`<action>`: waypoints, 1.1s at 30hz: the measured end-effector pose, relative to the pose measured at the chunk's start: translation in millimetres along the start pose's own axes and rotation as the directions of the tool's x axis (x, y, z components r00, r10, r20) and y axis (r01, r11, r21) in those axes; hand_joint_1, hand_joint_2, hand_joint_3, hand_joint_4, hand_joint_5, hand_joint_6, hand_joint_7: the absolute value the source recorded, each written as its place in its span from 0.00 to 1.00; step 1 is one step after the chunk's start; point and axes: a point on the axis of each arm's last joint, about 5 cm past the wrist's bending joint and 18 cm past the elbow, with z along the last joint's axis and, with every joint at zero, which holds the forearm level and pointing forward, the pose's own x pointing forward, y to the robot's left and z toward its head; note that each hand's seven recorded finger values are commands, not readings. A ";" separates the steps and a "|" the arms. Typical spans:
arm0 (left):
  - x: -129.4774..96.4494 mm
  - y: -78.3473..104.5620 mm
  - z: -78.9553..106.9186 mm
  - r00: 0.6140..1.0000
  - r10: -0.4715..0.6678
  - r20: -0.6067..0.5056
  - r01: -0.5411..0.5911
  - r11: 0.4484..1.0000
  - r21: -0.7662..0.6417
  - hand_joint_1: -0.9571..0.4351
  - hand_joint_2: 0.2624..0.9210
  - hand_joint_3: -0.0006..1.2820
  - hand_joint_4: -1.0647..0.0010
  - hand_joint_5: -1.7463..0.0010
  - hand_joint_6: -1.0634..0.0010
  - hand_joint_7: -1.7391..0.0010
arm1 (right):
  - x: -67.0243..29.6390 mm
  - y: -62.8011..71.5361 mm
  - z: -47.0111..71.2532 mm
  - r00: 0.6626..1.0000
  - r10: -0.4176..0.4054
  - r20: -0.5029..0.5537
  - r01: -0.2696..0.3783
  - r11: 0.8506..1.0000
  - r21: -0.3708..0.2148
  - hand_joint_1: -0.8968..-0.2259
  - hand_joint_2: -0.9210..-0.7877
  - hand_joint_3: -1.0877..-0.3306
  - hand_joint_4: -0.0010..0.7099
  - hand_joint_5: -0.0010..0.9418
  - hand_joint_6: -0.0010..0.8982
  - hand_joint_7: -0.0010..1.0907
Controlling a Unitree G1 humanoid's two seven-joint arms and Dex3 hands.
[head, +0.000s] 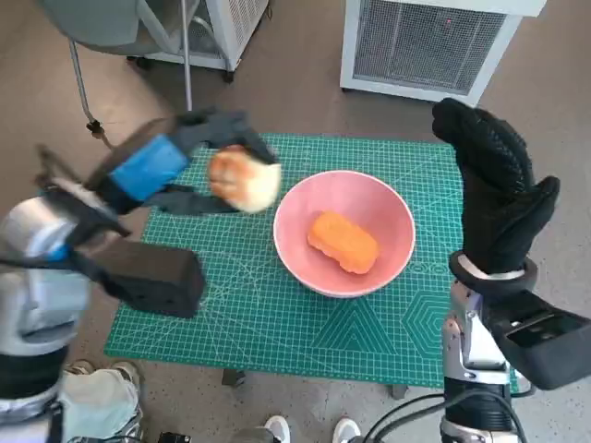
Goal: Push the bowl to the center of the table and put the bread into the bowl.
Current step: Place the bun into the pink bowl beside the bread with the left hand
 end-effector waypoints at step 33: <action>53.7 -87.6 31.3 0.942 -0.331 0.060 0.333 0.943 -0.023 0.53 0.96 0.04 0.84 0.99 0.65 0.93 | -3.5 -4.0 3.4 1.000 -0.020 0.012 0.020 0.999 -0.033 0.55 0.00 0.50 0.50 0.04 0.00 0.64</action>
